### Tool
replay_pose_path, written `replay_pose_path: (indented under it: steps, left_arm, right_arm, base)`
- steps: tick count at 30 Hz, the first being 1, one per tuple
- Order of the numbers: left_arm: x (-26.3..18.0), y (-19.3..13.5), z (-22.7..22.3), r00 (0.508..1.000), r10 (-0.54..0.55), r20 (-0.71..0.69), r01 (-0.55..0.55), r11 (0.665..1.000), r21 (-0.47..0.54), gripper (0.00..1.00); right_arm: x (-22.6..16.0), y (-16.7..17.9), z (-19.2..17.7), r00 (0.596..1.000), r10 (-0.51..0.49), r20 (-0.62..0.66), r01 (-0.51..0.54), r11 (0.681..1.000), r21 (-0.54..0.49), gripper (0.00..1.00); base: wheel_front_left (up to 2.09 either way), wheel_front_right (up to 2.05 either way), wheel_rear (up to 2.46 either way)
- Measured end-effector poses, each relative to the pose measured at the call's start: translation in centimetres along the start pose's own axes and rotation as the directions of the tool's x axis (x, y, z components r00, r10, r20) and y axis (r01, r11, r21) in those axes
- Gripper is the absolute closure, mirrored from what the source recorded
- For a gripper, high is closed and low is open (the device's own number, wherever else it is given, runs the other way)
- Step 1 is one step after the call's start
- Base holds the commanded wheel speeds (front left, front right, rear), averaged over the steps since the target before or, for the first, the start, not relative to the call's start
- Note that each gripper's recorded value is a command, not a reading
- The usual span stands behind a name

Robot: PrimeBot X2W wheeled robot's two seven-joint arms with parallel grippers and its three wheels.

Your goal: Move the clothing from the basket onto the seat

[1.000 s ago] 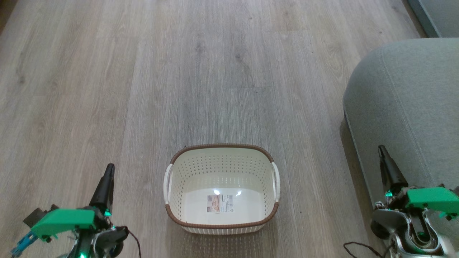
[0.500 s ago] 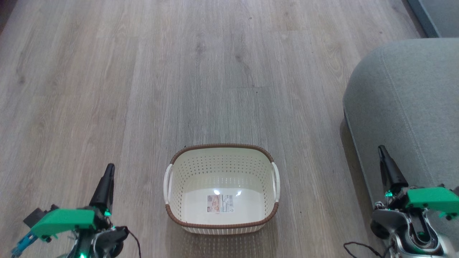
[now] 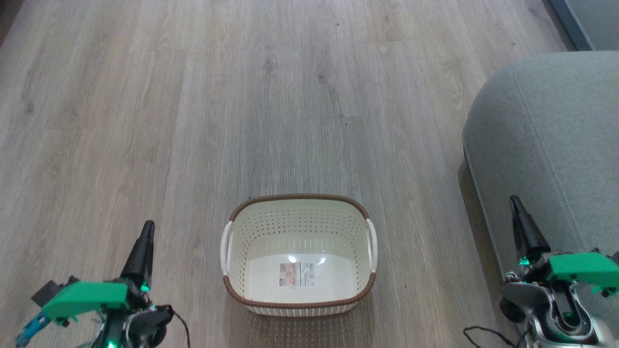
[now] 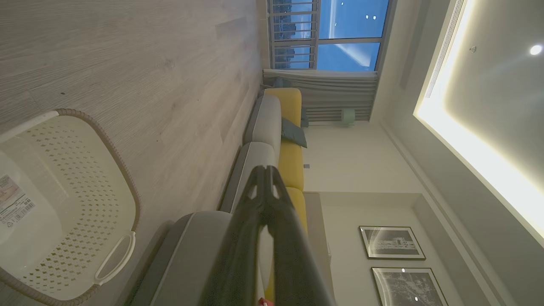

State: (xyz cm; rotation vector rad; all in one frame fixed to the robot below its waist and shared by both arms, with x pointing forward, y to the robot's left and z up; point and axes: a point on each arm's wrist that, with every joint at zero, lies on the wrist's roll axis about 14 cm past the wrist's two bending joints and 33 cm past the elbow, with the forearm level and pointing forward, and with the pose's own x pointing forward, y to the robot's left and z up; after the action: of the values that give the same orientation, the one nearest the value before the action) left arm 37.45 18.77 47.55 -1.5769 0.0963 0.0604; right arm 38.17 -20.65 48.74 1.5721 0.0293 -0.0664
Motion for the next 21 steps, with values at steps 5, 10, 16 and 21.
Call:
replay_pose_path:
  steps: [5,10,16,21]
  left_arm:
    - [0.00,0.00,0.00,1.000,0.000,0.000,0.000,1.000,0.000,1.00]
    - [0.00,0.00,0.00,1.000,0.000,0.000,0.000,1.000,0.000,1.00]
    - [0.00,0.00,0.00,1.000,0.000,0.000,0.000,1.000,0.000,1.00]
    - [0.00,0.00,0.00,1.000,0.000,0.000,0.000,1.000,0.000,1.00]
  right_arm:
    - [0.00,0.00,0.00,1.000,0.000,0.000,0.000,1.000,0.000,1.00]
    - [0.00,-0.01,0.00,1.000,0.000,0.000,0.000,1.000,0.000,1.00]
    - [0.00,0.00,0.00,1.000,0.000,0.000,0.000,1.000,0.000,1.00]
    - [0.00,0.00,0.00,1.000,0.000,0.000,0.000,1.000,0.000,1.00]
  base:
    - [0.00,0.00,0.00]
    - [0.00,0.00,0.00]
    - [0.00,0.00,0.00]
    - [0.00,0.00,0.00]
